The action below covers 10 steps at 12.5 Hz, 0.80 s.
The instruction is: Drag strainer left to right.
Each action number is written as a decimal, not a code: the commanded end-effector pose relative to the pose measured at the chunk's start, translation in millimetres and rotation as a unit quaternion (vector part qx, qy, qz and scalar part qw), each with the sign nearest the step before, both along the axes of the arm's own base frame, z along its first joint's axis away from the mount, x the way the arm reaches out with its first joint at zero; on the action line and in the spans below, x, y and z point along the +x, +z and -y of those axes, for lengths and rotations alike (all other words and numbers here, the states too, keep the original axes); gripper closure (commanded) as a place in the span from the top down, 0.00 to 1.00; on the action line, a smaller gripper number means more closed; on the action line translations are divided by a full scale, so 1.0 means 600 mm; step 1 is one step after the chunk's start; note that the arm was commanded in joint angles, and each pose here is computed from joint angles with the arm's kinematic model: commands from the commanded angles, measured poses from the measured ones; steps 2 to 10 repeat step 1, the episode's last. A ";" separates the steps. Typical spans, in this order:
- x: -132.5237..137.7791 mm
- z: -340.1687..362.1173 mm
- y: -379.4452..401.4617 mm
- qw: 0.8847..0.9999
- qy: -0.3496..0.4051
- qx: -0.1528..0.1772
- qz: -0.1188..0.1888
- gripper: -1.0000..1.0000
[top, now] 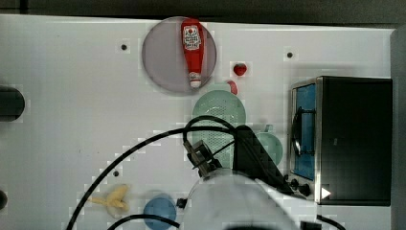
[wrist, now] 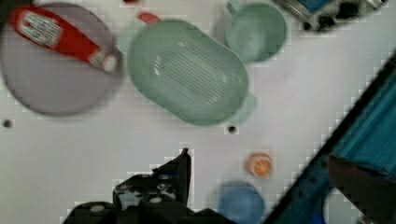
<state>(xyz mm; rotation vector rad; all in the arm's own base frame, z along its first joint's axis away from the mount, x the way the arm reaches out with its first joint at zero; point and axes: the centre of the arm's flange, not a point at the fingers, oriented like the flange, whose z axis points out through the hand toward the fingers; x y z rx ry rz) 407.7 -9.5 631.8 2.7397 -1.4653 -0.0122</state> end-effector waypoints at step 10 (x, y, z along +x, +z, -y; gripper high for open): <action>0.009 0.015 -0.061 0.998 0.021 0.012 -0.063 1.00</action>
